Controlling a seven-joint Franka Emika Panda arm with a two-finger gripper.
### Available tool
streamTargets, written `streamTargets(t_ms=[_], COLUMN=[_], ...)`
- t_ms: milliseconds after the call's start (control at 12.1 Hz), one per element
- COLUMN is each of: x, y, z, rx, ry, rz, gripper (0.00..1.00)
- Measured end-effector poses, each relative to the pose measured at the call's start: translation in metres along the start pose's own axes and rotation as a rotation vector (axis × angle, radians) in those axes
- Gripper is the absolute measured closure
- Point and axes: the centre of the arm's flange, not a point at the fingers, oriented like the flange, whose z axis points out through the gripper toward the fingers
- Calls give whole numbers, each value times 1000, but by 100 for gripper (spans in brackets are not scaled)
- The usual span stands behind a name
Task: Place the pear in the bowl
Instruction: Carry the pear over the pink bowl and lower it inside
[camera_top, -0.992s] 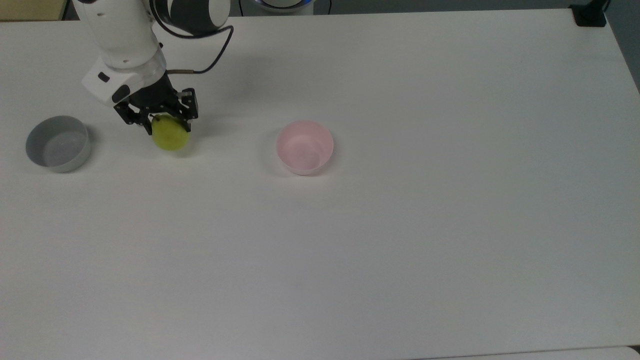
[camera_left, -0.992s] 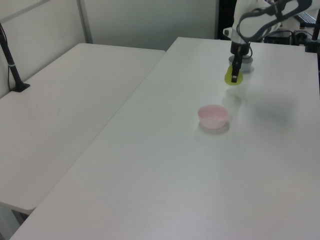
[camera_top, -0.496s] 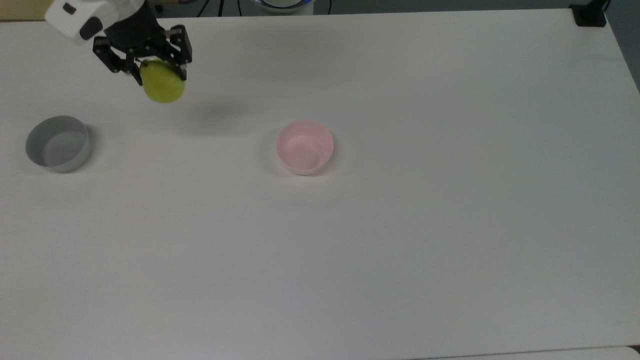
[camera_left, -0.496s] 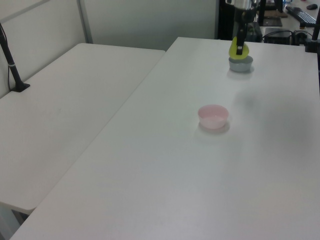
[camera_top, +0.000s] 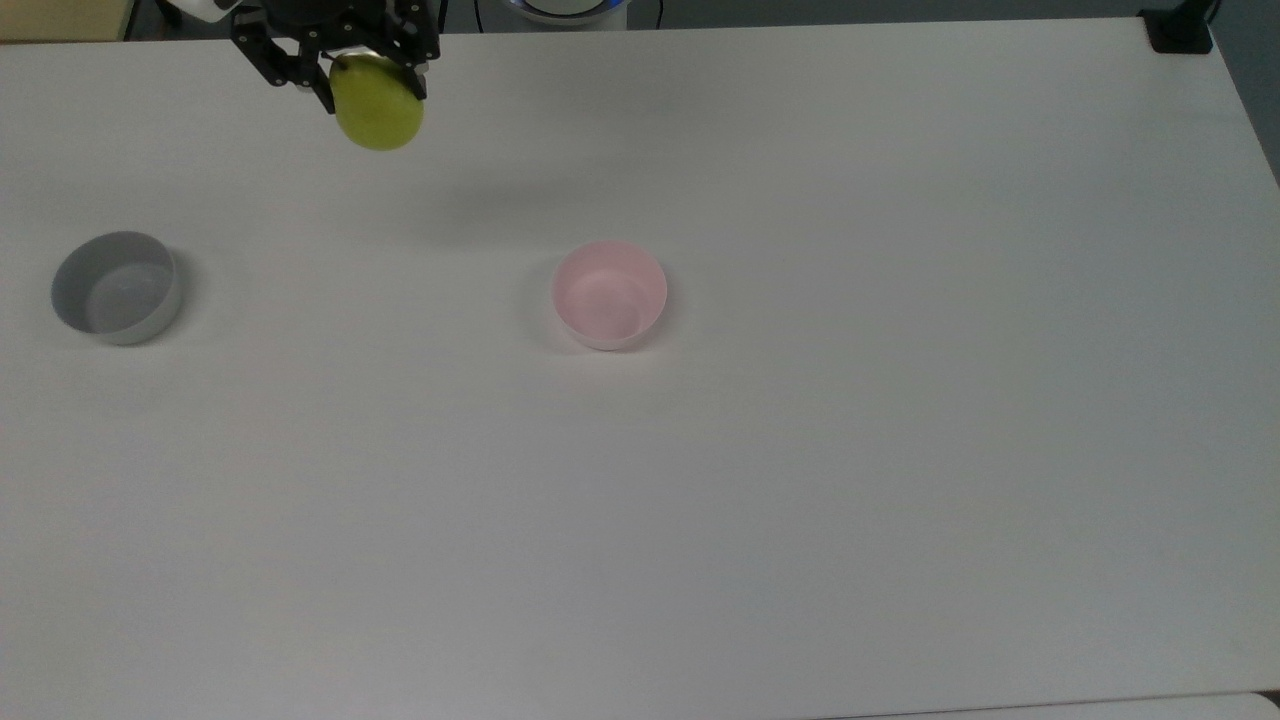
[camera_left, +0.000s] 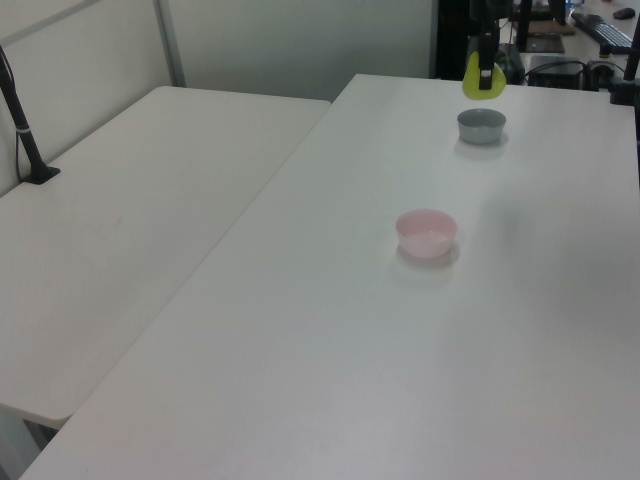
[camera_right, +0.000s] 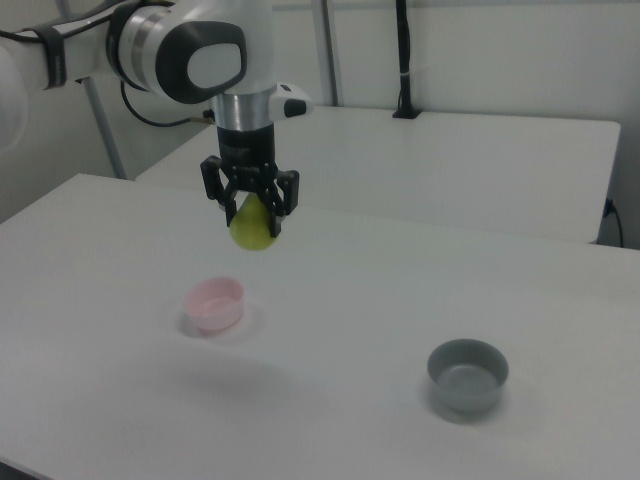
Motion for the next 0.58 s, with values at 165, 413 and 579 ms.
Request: streamTargets(t_ms=[165, 413, 579], x=[4, 15, 18], y=[-22, -69, -99], z=[-6, -7, -1], rx=[-3, -9, -12], ry=[9, 25, 54], rz=[6, 17, 27], gripper=[27, 27, 27])
